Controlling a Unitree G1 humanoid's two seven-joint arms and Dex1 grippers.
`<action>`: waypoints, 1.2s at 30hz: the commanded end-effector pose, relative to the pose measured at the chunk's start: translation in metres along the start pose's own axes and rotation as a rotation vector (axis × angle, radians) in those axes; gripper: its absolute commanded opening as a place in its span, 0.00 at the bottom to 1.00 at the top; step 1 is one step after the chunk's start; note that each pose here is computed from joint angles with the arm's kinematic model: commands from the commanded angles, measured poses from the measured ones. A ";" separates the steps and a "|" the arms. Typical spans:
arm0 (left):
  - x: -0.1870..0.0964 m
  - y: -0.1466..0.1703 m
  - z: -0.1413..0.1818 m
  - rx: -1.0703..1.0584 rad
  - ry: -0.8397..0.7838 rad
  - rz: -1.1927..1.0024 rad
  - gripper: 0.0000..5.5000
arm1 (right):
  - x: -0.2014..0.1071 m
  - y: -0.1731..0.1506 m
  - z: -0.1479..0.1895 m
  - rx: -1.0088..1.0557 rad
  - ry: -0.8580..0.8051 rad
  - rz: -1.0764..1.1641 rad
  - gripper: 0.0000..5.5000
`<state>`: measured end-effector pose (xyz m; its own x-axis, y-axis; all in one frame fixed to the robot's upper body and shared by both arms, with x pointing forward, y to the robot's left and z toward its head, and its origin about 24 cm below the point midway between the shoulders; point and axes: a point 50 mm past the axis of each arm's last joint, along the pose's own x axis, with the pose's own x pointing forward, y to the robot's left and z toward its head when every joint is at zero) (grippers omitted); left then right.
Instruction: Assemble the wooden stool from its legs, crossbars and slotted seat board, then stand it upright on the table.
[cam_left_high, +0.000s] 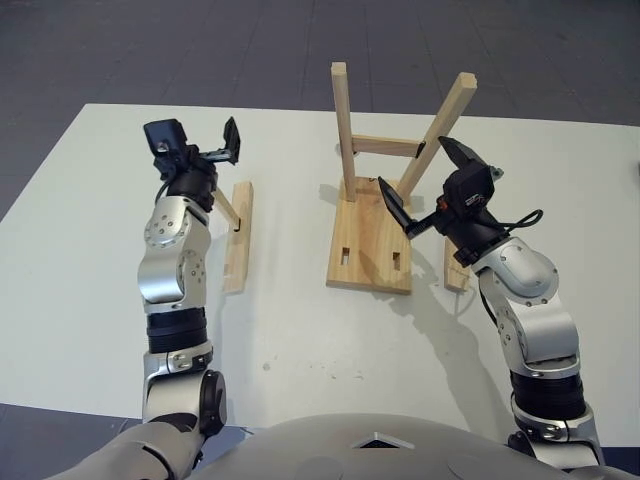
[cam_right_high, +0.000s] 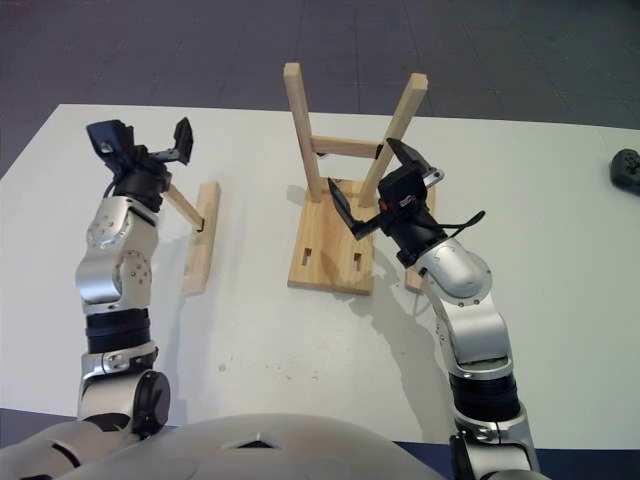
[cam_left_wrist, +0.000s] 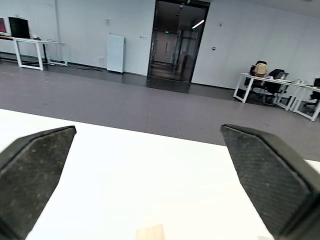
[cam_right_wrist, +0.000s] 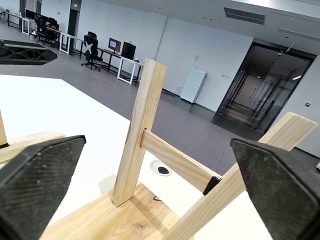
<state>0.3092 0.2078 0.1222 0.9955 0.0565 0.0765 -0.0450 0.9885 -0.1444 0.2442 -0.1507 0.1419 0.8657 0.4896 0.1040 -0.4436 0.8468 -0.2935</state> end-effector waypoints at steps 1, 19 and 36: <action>-0.016 -0.002 -0.051 -0.040 0.232 0.012 0.98 | 0.000 0.000 0.002 -0.001 -0.001 0.003 0.98; -0.034 -0.001 0.078 -0.100 -0.058 -0.072 0.98 | -0.002 0.005 -0.004 0.012 0.010 0.001 0.98; -0.088 0.004 -0.063 0.097 0.728 -0.030 0.94 | -0.008 0.005 -0.004 0.011 0.021 -0.030 0.98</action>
<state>0.2303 0.1883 0.0682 0.8310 -0.0981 -0.5476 0.0630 0.9946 -0.0825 0.2362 -0.1520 0.1344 0.8831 0.4597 0.0941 -0.4191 0.8630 -0.2821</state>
